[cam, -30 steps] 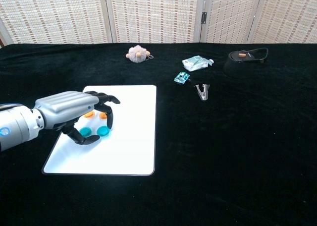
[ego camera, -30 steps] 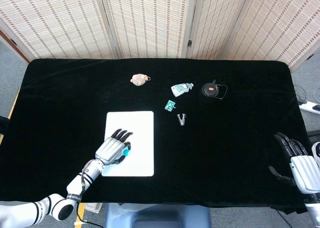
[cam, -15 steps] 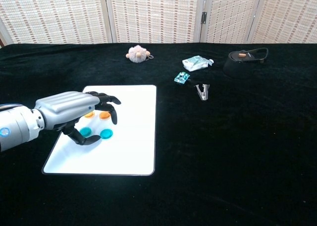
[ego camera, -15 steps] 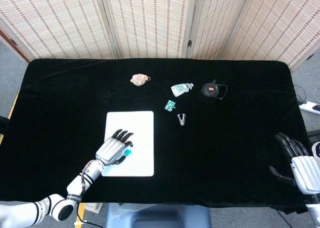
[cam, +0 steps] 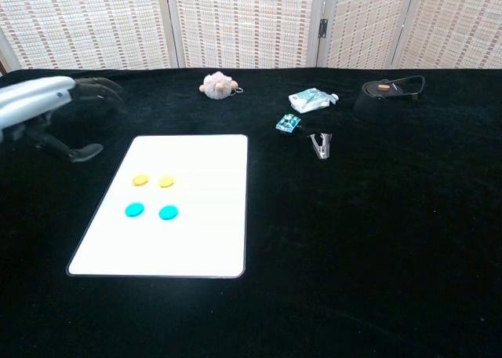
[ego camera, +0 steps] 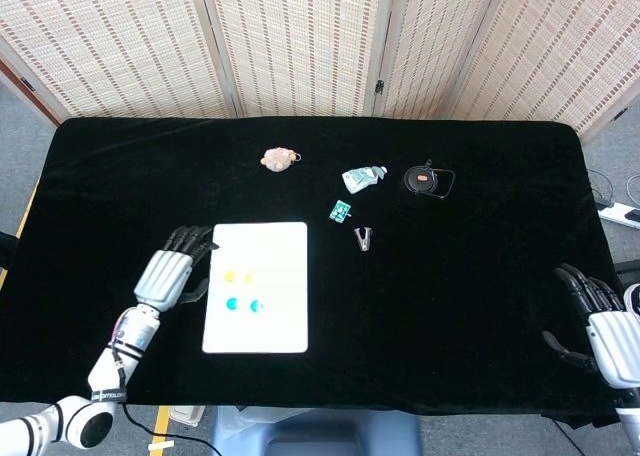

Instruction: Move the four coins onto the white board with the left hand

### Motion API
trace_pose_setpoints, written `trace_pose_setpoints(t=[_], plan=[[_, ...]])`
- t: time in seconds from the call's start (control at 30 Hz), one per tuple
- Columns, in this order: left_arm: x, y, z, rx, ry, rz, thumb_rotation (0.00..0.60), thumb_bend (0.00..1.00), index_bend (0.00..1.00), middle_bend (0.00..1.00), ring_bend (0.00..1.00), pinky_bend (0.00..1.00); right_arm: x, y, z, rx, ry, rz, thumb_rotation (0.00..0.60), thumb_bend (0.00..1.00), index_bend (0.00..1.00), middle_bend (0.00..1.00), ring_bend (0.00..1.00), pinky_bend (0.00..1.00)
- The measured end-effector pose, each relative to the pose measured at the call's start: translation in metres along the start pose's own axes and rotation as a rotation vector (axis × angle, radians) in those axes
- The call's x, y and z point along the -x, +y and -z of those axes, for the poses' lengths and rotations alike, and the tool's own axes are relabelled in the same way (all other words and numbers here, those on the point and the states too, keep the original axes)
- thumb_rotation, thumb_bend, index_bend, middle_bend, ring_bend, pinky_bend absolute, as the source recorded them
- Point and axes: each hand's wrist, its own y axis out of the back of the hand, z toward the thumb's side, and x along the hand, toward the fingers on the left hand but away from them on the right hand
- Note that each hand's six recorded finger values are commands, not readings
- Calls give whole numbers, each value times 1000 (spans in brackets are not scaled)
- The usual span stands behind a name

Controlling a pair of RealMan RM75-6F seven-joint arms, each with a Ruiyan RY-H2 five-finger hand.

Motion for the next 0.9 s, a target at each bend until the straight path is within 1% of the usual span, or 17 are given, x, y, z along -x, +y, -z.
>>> trace_pose_setpoints(t=[0.1,0.2,0.33,0.47,0.57,0.7,0.8,0.9], plan=[[14,12,20,15,68,-48,600,457,261,93,0,0,2,-1,0,-2,0,-3,600,304,0,68,116,104],[29,20,38,2,130,-93,600,458,260,93,0,0,2,0,0,6,3,3,600,303,0,38,94,66],[55,27,58,-18,205,-147,600,458,258,94,0,0,1,1,1,5,-3,15,600,303,0,2,48,3],[90,29,77,-45,274,-178,600,458,254,92,0,0,-4,2,4,-3,-35,30,600,304,0,1,41,0],[113,28,84,-54,312,-185,600,458,251,90,0,0,-8,2,5,-5,-60,37,600,303,0,1,40,0],[138,26,88,-64,338,-189,600,457,245,86,0,0,-11,-1,6,-11,-78,24,600,303,0,1,41,0],[152,28,88,-60,355,-202,600,457,243,84,0,0,-11,-1,5,-4,-76,30,600,303,0,1,43,0],[161,30,87,-51,354,-218,600,457,244,84,0,0,-11,-4,2,-1,-65,23,600,303,0,1,41,0]])
